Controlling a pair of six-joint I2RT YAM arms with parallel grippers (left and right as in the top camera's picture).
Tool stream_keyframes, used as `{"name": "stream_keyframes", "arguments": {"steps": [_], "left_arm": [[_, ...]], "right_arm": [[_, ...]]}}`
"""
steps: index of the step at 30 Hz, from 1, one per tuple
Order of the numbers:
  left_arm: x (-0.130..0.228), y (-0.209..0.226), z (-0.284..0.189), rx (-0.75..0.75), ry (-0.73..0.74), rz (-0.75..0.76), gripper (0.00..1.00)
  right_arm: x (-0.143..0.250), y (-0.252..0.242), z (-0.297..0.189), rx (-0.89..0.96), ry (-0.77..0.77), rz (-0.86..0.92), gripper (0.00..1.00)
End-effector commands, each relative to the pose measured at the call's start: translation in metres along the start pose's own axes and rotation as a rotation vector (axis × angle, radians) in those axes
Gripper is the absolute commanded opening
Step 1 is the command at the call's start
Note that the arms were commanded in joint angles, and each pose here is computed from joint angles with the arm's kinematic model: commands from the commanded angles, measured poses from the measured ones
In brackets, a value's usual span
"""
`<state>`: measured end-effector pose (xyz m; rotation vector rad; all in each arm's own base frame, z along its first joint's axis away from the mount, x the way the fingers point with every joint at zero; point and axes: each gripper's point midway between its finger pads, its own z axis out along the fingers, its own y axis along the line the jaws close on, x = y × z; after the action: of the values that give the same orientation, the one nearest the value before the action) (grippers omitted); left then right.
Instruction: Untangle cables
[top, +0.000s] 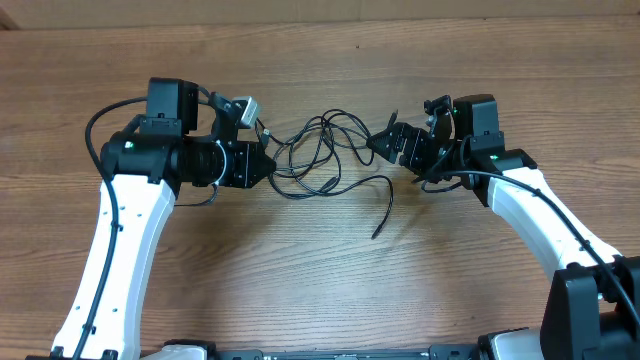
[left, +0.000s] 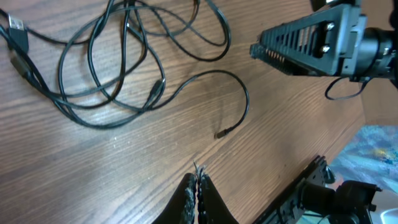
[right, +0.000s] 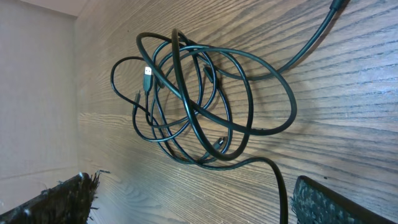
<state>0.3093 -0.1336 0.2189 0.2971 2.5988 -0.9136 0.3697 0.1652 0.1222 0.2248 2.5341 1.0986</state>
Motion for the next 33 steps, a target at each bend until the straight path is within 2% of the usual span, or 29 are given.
{"name": "stream_keyframes", "arguments": {"steps": [1,7,9,10,14,19,20,33], "left_arm": [[-0.004,-0.002,-0.003,0.000,-0.017,0.023,0.04],[-0.004,-0.002,-0.003,-0.003,-0.018,0.021,0.04],[-0.004,-0.002,-0.003,-0.003,-0.018,0.021,0.09],[-0.004,-0.001,-0.003,-0.004,-0.017,0.021,0.15],[-0.004,0.005,0.000,-0.028,-0.010,0.015,0.56],[-0.008,0.015,0.001,-0.083,-0.019,0.021,0.87],[-0.007,0.016,0.000,-0.086,-0.018,0.020,1.00],[-0.007,0.016,0.000,-0.086,-0.018,0.021,1.00]], "right_arm": [[-0.006,0.005,-0.002,-0.006,-0.018,-0.020,1.00],[-0.008,0.003,-0.002,0.007,-0.026,-0.020,1.00],[-0.008,0.003,-0.002,0.007,-0.026,-0.021,1.00],[-0.008,0.003,-0.002,0.007,-0.026,-0.021,1.00],[-0.008,0.003,-0.002,0.007,-0.026,-0.021,1.00],[-0.013,0.006,-0.003,-0.006,-0.045,-0.029,1.00],[-0.014,0.007,-0.003,-0.008,-0.048,-0.032,1.00],[-0.014,0.008,-0.003,-0.014,-0.050,-0.037,1.00]]}}
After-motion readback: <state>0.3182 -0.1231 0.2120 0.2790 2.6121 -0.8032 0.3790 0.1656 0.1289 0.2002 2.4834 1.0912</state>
